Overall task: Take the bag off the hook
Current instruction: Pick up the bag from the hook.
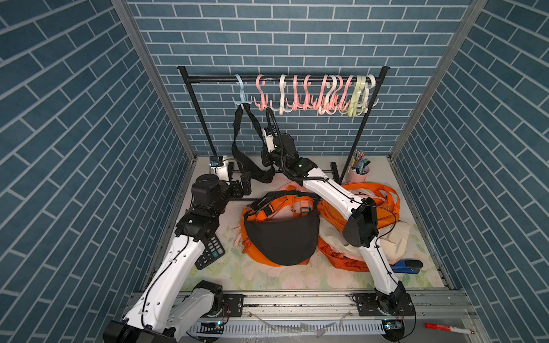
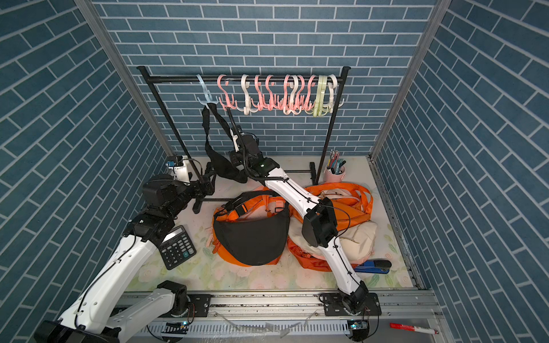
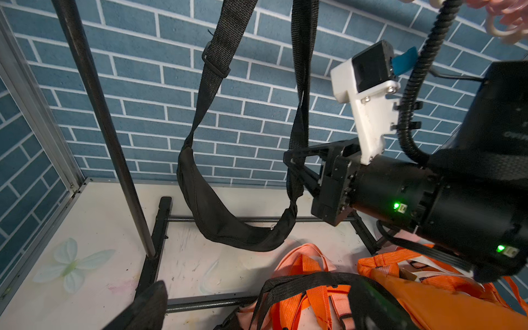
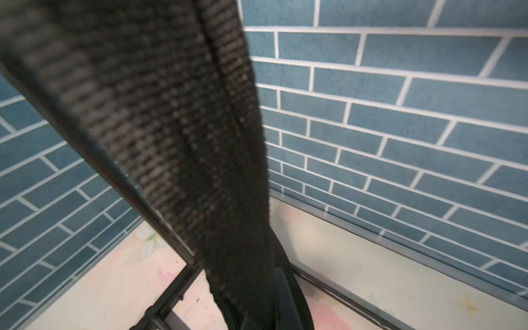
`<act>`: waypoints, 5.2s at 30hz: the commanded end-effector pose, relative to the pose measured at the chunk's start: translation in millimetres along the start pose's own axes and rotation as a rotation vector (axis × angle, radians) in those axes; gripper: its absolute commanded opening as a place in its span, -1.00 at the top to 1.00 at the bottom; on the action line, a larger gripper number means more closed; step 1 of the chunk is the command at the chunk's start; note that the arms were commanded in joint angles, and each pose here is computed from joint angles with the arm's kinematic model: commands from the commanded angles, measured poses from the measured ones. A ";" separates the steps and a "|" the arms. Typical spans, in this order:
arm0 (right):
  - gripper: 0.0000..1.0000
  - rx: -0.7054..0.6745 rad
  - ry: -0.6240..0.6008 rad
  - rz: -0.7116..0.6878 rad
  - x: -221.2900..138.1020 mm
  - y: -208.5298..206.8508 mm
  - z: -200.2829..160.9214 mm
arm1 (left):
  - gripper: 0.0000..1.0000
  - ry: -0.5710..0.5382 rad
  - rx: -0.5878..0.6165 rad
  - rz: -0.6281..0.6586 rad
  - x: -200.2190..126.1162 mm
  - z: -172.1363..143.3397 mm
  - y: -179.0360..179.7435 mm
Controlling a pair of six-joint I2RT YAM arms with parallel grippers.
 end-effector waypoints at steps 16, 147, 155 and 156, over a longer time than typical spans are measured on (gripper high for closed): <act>1.00 0.072 -0.078 0.002 -71.9 -46.3 69.8 | -0.99 -0.103 0.002 0.055 47.8 33.4 10.3; 1.00 0.146 -0.012 0.220 -151.4 -10.3 103.5 | 1.00 -0.551 0.347 -0.195 54.1 205.0 -7.6; 1.00 0.144 -0.009 0.186 -153.7 -16.5 97.9 | 1.00 -0.495 0.323 -0.212 65.8 179.5 -13.1; 1.00 0.142 -0.007 0.181 -153.3 -16.9 97.7 | 1.00 -0.486 0.322 -0.220 68.0 178.1 -15.0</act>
Point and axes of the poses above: each gripper's point midway between its finger pads, its own x axis out along the fingers, its own y axis along the line the jaws close on, z = x × y, the point moved 3 cm from there along -x, back along the fingers, and after that the axes turned 11 degrees about x, right-handed, at the moved point
